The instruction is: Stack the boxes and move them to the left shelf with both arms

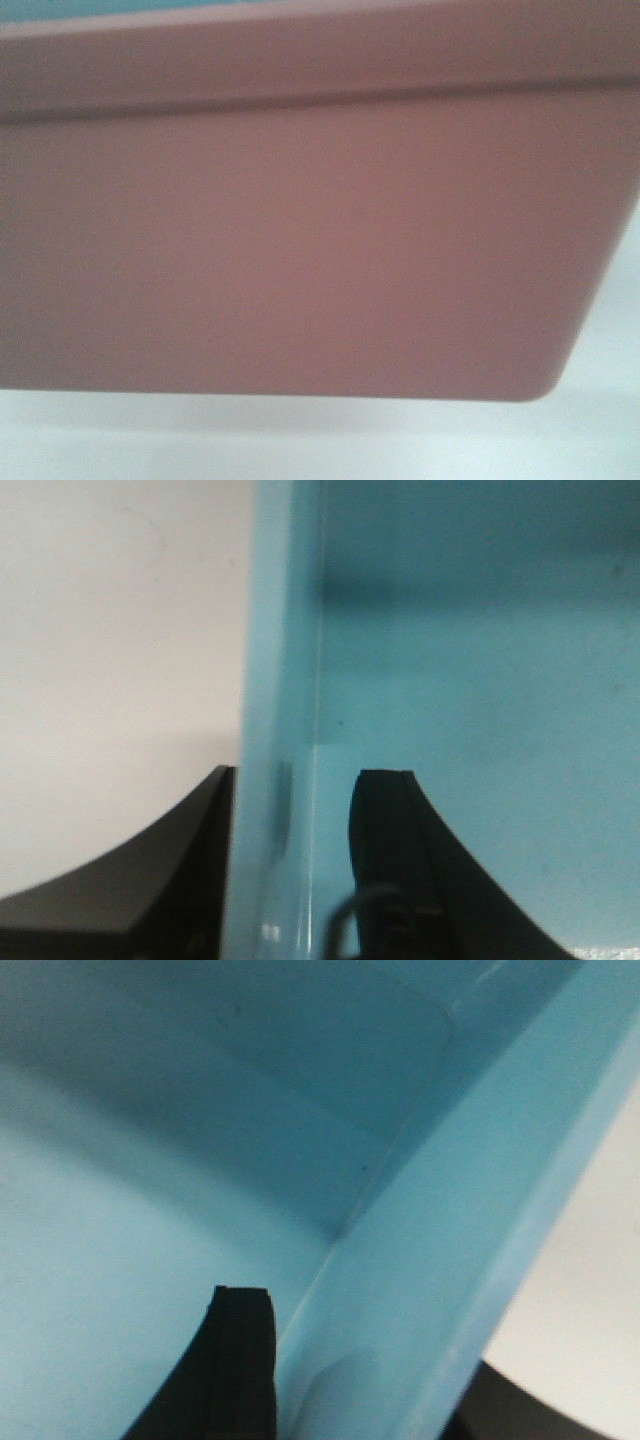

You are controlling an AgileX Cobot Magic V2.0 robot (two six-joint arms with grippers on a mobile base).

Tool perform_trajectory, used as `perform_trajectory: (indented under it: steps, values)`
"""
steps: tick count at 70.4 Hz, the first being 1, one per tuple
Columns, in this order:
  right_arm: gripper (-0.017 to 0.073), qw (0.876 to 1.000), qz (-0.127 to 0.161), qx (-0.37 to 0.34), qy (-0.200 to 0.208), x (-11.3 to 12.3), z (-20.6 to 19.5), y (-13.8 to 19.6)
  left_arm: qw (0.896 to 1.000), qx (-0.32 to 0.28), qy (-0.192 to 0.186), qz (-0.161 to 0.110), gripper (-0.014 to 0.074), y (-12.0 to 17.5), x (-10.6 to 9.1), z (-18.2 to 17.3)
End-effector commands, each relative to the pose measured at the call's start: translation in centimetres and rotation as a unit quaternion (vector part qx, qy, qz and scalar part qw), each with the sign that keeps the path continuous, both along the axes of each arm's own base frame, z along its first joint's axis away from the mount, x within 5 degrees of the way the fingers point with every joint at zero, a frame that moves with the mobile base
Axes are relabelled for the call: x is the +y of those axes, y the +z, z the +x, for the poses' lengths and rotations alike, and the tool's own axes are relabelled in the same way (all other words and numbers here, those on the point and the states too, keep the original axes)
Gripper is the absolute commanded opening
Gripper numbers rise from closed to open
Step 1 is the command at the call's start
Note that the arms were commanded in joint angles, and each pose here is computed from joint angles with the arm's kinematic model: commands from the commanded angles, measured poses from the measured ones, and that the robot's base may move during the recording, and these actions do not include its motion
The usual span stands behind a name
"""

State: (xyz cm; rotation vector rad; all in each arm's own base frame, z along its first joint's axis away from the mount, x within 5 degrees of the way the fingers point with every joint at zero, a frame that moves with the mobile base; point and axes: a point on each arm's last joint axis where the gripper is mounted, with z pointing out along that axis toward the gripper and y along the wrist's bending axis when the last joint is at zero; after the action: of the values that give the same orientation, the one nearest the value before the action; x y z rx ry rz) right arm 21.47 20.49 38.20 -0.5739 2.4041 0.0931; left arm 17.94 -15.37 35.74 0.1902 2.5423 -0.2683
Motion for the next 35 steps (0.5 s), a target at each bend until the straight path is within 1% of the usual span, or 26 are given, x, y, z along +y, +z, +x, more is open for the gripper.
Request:
perform_trajectory:
  steps: [1, 6, 11, 23, 35]
  values:
    - [0.0037, 0.985, 0.105, -0.118, 0.071, 1.4, -0.1, 3.7, 0.986, -0.106, -0.078, -0.103, -0.0003, 3.4, -1.8, -0.5]
    - [0.0037, 0.983, 0.113, -0.126, 0.076, 1.8, 0.1, 3.7, 0.985, -0.112, -0.080, -0.108, -0.0003, 3.6, -1.9, -0.4]
    - [0.0037, 0.982, 0.113, -0.127, 0.078, 2.2, 0.4, 3.4, 0.983, -0.117, -0.082, -0.113, -0.0003, 3.6, -2.0, -0.3]
    - [0.0037, 0.986, 0.112, -0.100, 0.077, 3.0, 0.8, 2.2, 0.984, -0.111, -0.082, -0.108, -0.0003, 3.1, -2.5, 0.1]
    - [0.0037, 0.986, 0.111, -0.097, 0.077, 3.2, 0.9, 2.0, 0.985, -0.109, -0.082, -0.106, -0.0003, 3.0, -2.6, 0.2]
